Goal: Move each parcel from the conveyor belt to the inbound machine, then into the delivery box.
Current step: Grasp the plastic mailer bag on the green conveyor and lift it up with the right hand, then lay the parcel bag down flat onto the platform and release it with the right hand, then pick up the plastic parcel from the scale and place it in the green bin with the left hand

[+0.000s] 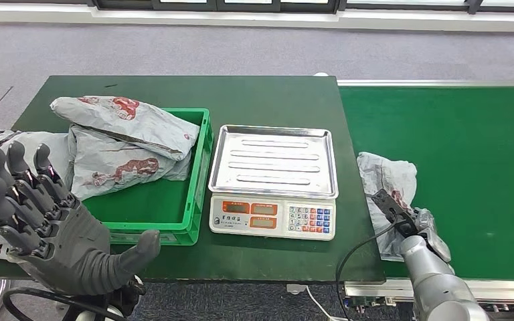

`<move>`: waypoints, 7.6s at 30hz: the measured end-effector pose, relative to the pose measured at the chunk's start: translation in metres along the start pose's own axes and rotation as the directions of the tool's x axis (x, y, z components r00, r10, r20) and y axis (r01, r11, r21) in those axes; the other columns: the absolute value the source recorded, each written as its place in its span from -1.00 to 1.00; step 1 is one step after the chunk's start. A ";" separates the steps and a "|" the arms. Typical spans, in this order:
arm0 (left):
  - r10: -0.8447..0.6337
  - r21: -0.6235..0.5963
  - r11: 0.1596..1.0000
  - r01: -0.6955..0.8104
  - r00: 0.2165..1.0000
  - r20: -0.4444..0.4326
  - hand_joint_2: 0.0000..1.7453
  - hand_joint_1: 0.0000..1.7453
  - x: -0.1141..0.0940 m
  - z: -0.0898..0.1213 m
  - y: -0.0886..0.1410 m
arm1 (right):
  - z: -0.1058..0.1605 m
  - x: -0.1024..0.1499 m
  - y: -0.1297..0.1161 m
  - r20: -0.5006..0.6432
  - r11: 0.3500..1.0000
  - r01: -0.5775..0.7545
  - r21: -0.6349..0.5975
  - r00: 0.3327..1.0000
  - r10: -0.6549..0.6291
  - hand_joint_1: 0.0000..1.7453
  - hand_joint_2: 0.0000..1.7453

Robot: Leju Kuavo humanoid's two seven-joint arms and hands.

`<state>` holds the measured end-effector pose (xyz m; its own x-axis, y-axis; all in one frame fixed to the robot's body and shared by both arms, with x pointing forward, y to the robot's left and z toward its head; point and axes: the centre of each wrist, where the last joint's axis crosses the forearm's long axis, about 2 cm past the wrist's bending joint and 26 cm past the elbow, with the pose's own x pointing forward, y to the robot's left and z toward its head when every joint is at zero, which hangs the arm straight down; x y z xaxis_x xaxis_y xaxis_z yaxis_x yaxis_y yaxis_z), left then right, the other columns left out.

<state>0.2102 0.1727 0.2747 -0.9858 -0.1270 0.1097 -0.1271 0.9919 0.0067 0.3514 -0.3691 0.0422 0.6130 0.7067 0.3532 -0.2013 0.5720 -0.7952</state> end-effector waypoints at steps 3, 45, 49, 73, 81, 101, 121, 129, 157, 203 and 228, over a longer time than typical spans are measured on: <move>-0.002 -0.001 1.000 0.002 1.000 0.001 1.00 -1.00 0.000 0.000 0.000 | 0.000 0.000 0.000 0.003 1.000 0.002 -0.006 1.000 -0.002 1.00 1.00; -0.049 0.006 0.999 0.049 0.999 -0.003 1.00 -1.00 -0.001 0.002 0.003 | 0.112 0.101 -0.045 0.673 0.463 0.557 -0.689 0.730 0.122 1.00 1.00; -0.041 0.007 0.999 0.041 0.999 -0.004 1.00 -1.00 -0.002 0.002 0.003 | 0.121 0.140 -0.029 0.736 0.545 0.571 -0.614 0.664 0.134 1.00 1.00; 0.037 -0.020 0.999 -0.038 0.999 -0.004 1.00 -1.00 -0.011 0.003 -0.012 | 0.132 0.209 0.030 0.830 0.776 0.507 -0.374 0.557 0.037 1.00 1.00; 0.051 -0.024 0.998 -0.051 0.999 -0.006 1.00 -1.00 -0.008 0.005 -0.015 | 0.127 0.217 0.044 0.811 0.837 0.422 -0.350 0.583 0.045 1.00 1.00; 0.124 -0.038 0.991 -0.126 0.991 -0.040 1.00 -1.00 -0.006 0.007 -0.018 | 0.124 0.215 0.070 0.803 0.906 0.326 -0.268 0.596 0.023 -1.00 1.00; 0.197 -0.116 0.971 -0.208 0.975 -0.099 1.00 -1.00 -0.015 0.012 -0.033 | 0.142 0.213 0.039 0.919 0.742 0.626 -0.240 0.392 -0.034 -1.00 1.00; 0.220 -0.146 0.959 -0.244 0.962 -0.165 1.00 -1.00 -0.029 0.018 -0.039 | 0.176 0.186 -0.024 0.953 0.464 0.833 -0.301 0.278 0.119 -1.00 1.00; -0.208 -0.484 0.866 -0.128 0.788 -0.580 1.00 -1.00 -0.167 -0.033 -0.151 | 0.288 0.149 -0.118 0.911 0.023 0.999 -0.023 0.012 0.412 -1.00 1.00; -0.793 -0.952 -0.101 -0.290 0.601 -0.099 1.00 -1.00 -0.171 0.068 -0.160 | 0.299 0.161 -0.109 0.912 0.068 0.997 0.042 -0.066 0.405 -1.00 1.00; -0.772 -0.930 -0.234 -0.284 0.635 0.001 1.00 1.00 -0.172 0.065 -0.161 | 0.295 0.157 -0.104 0.922 0.079 0.996 0.031 -0.059 0.383 -1.00 1.00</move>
<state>0.3928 0.0348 0.1904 -0.5280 -0.8469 0.0639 0.4113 -0.1891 0.8917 0.2435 -0.1947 0.3260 -0.8179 0.5606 0.1293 0.5708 0.7625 0.3045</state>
